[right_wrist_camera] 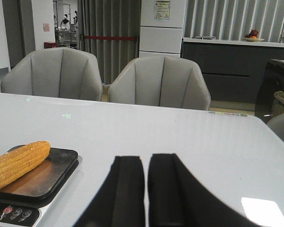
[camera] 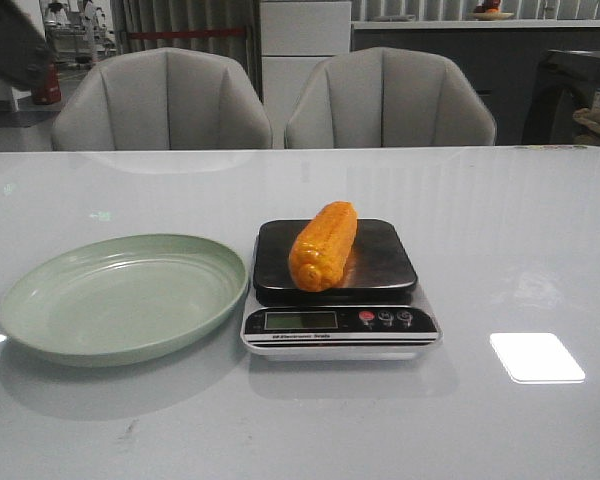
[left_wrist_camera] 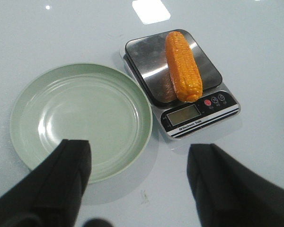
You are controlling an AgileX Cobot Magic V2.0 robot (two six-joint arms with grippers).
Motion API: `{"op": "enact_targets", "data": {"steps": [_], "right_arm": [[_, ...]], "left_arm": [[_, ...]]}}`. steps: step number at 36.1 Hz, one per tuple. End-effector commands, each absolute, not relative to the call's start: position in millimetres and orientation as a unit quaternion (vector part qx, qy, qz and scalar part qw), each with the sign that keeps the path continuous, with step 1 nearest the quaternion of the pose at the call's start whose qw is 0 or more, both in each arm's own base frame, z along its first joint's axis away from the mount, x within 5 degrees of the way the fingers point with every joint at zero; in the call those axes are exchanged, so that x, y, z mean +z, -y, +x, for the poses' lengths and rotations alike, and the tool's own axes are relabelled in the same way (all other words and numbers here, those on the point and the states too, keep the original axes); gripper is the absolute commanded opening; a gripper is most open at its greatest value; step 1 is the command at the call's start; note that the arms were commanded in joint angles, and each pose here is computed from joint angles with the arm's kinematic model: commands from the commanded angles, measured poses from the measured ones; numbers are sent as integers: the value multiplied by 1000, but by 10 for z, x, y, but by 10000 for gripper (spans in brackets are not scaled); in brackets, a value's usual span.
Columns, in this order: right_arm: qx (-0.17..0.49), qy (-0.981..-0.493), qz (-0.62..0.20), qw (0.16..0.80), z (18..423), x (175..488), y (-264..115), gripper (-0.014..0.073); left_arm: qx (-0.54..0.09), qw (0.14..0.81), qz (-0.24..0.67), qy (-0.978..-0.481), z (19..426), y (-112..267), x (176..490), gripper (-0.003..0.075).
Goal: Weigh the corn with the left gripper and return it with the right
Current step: 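Lift the left gripper away from the scale and withdraw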
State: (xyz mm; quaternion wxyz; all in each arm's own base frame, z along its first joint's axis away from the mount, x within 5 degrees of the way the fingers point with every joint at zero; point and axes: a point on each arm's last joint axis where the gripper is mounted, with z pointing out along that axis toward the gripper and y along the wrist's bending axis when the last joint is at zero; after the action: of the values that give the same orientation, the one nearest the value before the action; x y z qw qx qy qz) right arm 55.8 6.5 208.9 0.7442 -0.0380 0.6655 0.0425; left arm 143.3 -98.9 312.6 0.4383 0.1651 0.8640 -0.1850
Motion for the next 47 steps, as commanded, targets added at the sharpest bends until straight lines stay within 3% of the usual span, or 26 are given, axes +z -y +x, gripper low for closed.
{"op": "enact_targets", "data": {"steps": [1,5,9,14,16,19,31,47], "right_arm": [[37,-631,-42,774,536,2135,-66,197],[37,-631,-42,774,536,2135,-66,197],[37,-631,-42,774,536,2135,-66,197],[37,-631,-42,774,536,2135,-66,197],[37,-631,-42,774,536,2135,-66,197],[38,-630,-42,774,536,2137,-66,197],[67,-563,-23,824,485,2353,-65,197],[57,-729,-7,682,752,3076,-69,197]], "left_arm": [[-214,498,156,-826,1207,830,3241,491],[-221,516,152,-814,946,643,3187,484],[-218,539,157,-799,730,477,3118,419],[-208,579,165,-771,538,315,3057,229],[-205,598,166,-757,462,250,3025,99],[-201,618,165,-742,381,178,2991,132],[-210,646,157,-717,249,81,2958,114],[-208,655,160,-709,262,88,2955,114]]}}
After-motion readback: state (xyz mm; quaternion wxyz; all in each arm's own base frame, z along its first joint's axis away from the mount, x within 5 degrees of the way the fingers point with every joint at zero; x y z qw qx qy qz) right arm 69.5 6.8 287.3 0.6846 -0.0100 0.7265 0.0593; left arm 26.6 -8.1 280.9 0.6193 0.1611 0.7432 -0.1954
